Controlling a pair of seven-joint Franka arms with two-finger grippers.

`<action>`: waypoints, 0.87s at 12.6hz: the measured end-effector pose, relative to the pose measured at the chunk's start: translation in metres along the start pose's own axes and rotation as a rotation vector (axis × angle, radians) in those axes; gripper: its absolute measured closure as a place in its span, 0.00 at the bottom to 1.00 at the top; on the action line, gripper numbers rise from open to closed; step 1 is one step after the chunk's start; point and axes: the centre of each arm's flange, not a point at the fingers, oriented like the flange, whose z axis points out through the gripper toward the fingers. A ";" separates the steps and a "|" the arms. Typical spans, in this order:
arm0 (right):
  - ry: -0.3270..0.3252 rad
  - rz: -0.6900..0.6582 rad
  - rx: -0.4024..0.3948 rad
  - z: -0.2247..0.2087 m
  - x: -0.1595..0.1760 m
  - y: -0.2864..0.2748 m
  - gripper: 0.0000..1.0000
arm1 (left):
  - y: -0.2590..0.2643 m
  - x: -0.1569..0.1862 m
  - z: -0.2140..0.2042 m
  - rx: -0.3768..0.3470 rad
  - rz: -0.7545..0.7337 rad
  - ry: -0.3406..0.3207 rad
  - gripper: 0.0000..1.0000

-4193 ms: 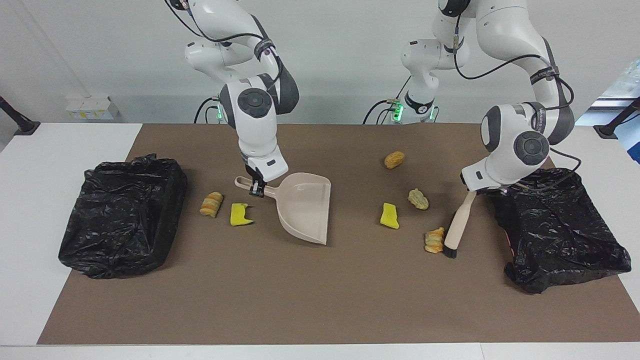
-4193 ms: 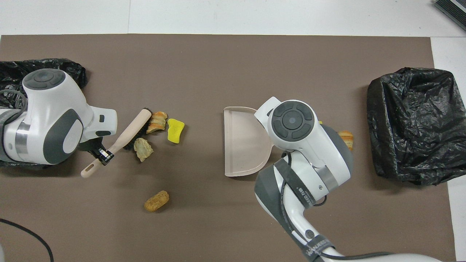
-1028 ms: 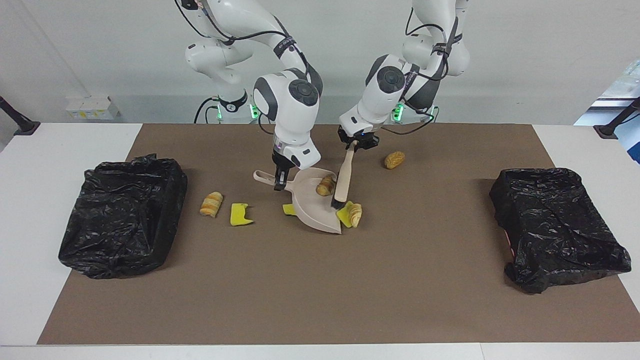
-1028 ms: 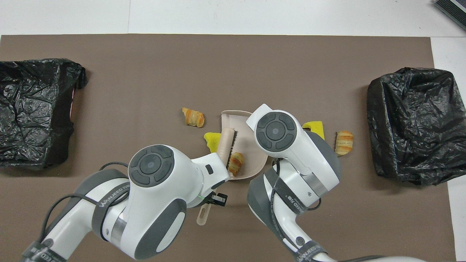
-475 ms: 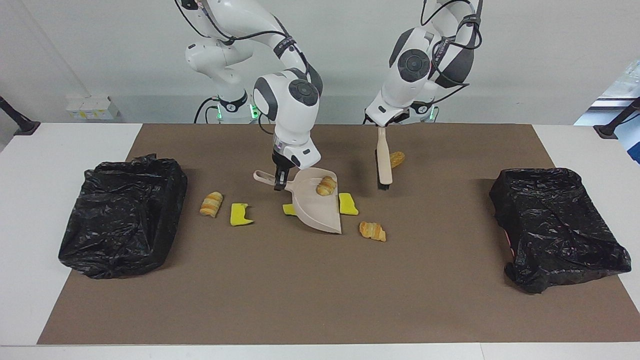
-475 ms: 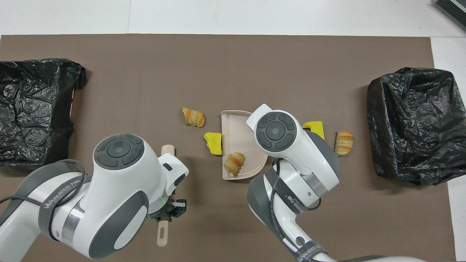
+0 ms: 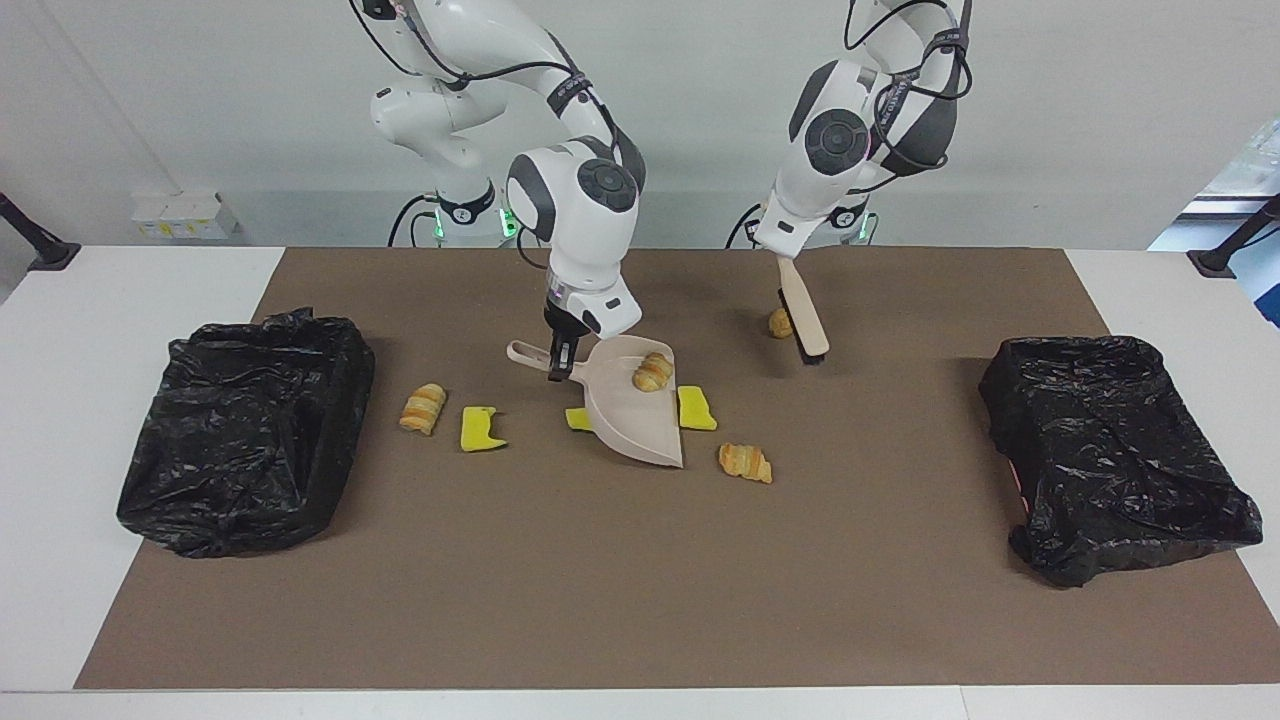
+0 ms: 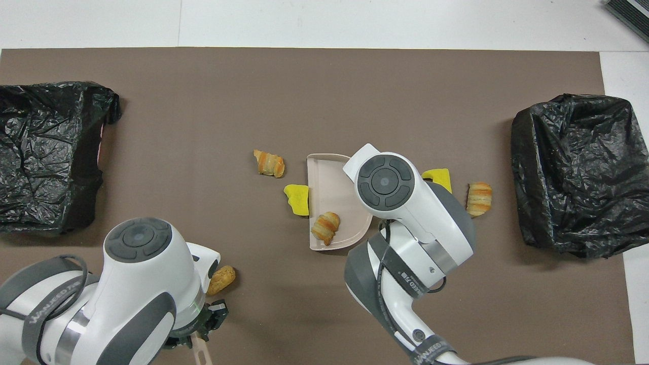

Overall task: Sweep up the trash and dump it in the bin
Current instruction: 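Sweep the remaining bread and sponge into the dustpan with the left gripper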

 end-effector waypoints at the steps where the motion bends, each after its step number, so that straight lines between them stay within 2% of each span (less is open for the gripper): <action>1: 0.028 0.028 0.012 0.001 -0.005 0.004 0.68 | -0.007 -0.005 0.008 0.004 -0.030 -0.001 0.74; 3: 0.077 0.071 0.021 0.002 -0.013 0.012 0.68 | -0.012 -0.009 0.023 0.015 -0.098 -0.003 0.74; 5: 0.081 0.072 0.025 0.002 -0.013 0.012 0.68 | -0.005 -0.007 0.043 -0.001 -0.145 0.014 0.74; 8: 0.072 0.057 0.029 0.003 -0.007 0.007 0.68 | 0.018 -0.005 0.057 -0.093 -0.204 0.017 0.74; 11: 0.030 0.002 0.016 0.004 0.007 -0.006 0.68 | 0.047 -0.006 0.069 -0.139 -0.259 0.015 0.74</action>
